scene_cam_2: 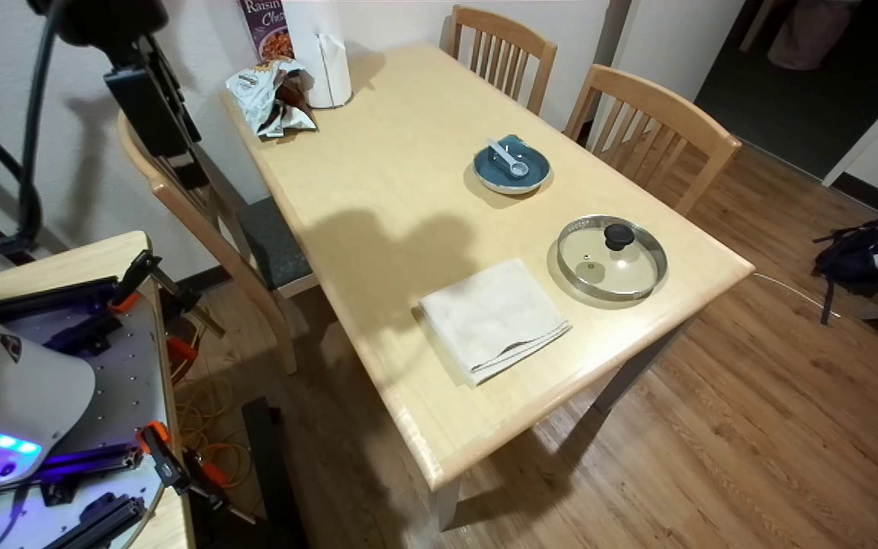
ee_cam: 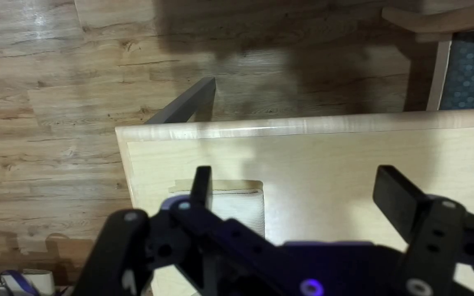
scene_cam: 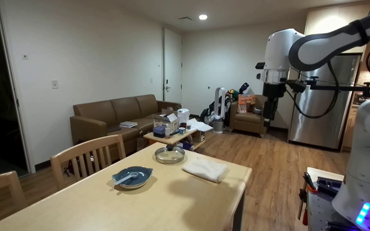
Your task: Unfold the towel
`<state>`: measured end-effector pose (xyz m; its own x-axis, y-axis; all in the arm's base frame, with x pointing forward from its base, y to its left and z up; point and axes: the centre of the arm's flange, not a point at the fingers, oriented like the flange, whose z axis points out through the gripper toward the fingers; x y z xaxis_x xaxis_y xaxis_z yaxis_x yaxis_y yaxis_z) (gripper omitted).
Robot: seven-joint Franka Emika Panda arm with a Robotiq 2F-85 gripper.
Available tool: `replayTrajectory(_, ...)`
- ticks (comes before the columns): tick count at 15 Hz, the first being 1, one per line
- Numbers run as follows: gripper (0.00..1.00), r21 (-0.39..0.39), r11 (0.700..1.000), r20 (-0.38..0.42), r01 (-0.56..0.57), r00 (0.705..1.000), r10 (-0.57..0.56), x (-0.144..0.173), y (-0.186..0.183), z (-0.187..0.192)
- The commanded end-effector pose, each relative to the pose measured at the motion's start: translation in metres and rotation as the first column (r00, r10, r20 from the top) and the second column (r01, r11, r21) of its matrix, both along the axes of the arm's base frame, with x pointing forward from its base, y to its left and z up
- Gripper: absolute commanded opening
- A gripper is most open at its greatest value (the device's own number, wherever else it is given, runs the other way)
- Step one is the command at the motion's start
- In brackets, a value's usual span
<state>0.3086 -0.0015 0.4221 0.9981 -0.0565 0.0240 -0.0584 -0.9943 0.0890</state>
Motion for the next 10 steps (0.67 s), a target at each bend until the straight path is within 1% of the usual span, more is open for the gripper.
replayTrajectory(1, 1.00, 0.000, 1.000, 0.000, 0.000, 1.000, 0.000, 0.000, 0.000, 0.000)
replayTrajectory(2, 1.00, -0.013, 1.000, 0.018, -0.021, 1.000, 0.021, -0.004, 0.001, 0.006)
replayTrajectory(3, 1.00, -0.014, 1.000, 0.036, -0.017, 0.999, 0.018, -0.004, -0.002, 0.009)
replayTrajectory(4, 1.00, 0.001, 1.000, 0.030, -0.014, 0.999, 0.014, 0.004, -0.010, 0.008)
replayTrajectory(5, 1.00, -0.007, 1.000, 0.053, -0.014, 0.998, 0.014, 0.015, -0.023, 0.007)
replayTrajectory(6, 1.00, 0.010, 1.000, 0.061, -0.001, 0.998, 0.000, 0.027, -0.039, 0.005)
replayTrajectory(8, 1.00, 0.038, 0.999, 0.111, 0.029, 0.993, -0.033, 0.046, -0.071, -0.001)
replayTrajectory(9, 1.00, 0.038, 0.999, 0.143, 0.028, 0.989, -0.034, 0.053, -0.087, -0.005)
replayTrajectory(10, 1.00, 0.056, 0.998, 0.165, 0.033, 0.985, -0.042, 0.062, -0.104, -0.013)
